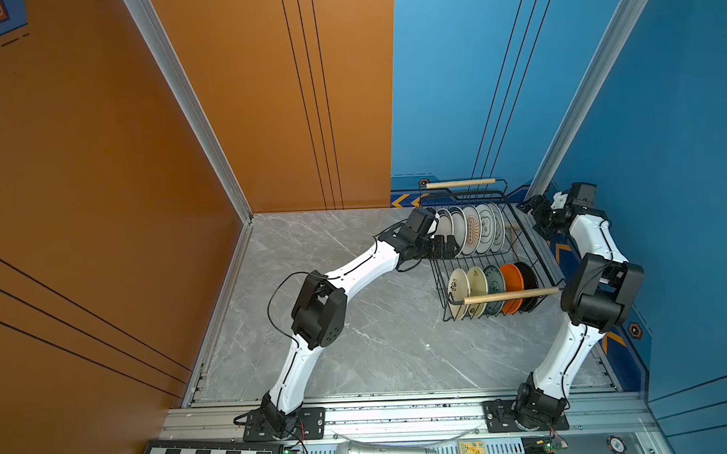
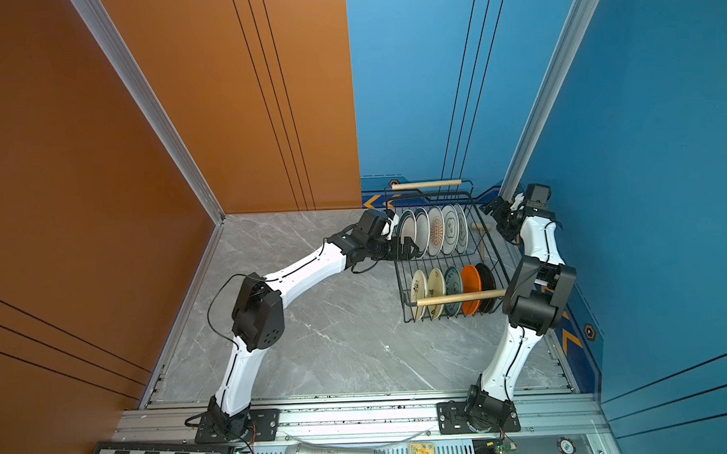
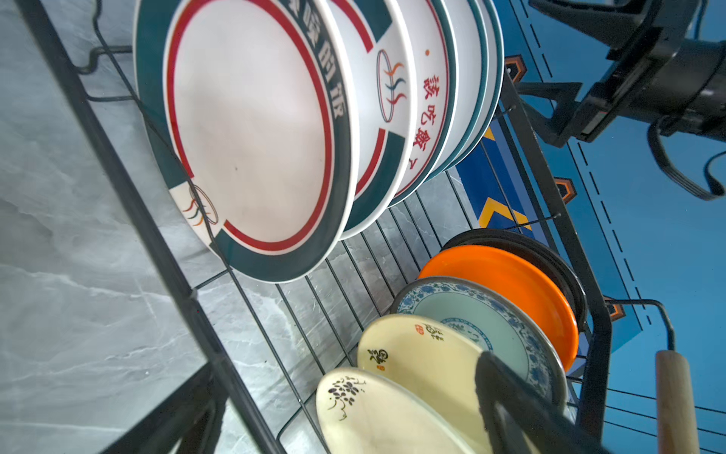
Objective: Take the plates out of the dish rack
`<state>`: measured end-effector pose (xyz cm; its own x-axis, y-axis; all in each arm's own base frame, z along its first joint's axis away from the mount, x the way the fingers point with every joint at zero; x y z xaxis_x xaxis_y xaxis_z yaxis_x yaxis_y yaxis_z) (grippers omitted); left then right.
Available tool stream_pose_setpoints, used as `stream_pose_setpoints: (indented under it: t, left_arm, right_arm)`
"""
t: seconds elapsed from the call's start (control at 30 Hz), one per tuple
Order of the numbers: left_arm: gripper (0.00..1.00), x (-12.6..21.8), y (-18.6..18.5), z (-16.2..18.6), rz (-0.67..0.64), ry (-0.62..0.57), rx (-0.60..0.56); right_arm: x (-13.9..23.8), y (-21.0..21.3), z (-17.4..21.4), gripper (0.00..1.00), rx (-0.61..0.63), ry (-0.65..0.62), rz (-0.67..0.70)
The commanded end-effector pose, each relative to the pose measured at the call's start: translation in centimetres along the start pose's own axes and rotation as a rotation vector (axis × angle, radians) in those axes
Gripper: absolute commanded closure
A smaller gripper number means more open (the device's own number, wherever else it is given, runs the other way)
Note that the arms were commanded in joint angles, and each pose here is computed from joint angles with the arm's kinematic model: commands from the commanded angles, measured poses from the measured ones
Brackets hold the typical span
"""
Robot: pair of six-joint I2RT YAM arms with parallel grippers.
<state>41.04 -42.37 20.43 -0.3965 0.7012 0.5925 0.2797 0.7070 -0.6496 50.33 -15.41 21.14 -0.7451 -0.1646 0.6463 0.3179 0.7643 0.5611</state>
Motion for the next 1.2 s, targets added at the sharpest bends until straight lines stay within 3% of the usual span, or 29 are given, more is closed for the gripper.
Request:
stream_pose_setpoints:
  t: [0.0, 0.2, 0.4, 0.67, 0.93, 1.17]
  left_arm:
    - [0.02, 2.2, 0.8, -0.7, -0.057, -0.036, -0.023]
    - [0.02, 4.8, 2.0, -0.9, -0.114, -0.069, -0.044]
    - [0.02, 9.9, 4.8, -1.3, -0.235, -0.133, -0.055]
    - [0.02, 16.4, 7.8, 0.4, -0.510, -0.185, -0.077]
    - [0.02, 21.6, 9.8, 2.7, -0.603, -0.189, -0.092]
    - [0.02, 25.3, 11.7, 4.5, -0.658, -0.255, -0.127]
  right_arm:
    - [2.5, -1.3, 0.6, 0.00, 0.034, -0.016, 0.140]
    - [5.1, -0.9, 1.5, 0.00, 0.052, -0.042, 0.173]
    - [9.2, 2.1, 3.7, 0.00, 0.126, -0.040, 0.191]
    - [15.1, 8.0, 8.6, 0.00, 0.260, -0.042, 0.132]
    - [19.0, 15.0, 17.5, 0.00, 0.495, 0.102, 0.012]
    - [18.2, 15.7, 22.8, 0.07, 0.581, 0.259, -0.019]
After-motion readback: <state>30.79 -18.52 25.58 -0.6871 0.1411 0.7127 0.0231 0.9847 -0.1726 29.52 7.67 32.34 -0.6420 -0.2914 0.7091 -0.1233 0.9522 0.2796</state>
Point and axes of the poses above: each gripper's point midway between its finger pads, its own x axis back along the fingers, its own y axis along the line the jaws close on, z = x × y, the point moved 4 cm from there along x, back along the fingers, and after that the axes turned 9 degrees about x, right-handed, at the moved point
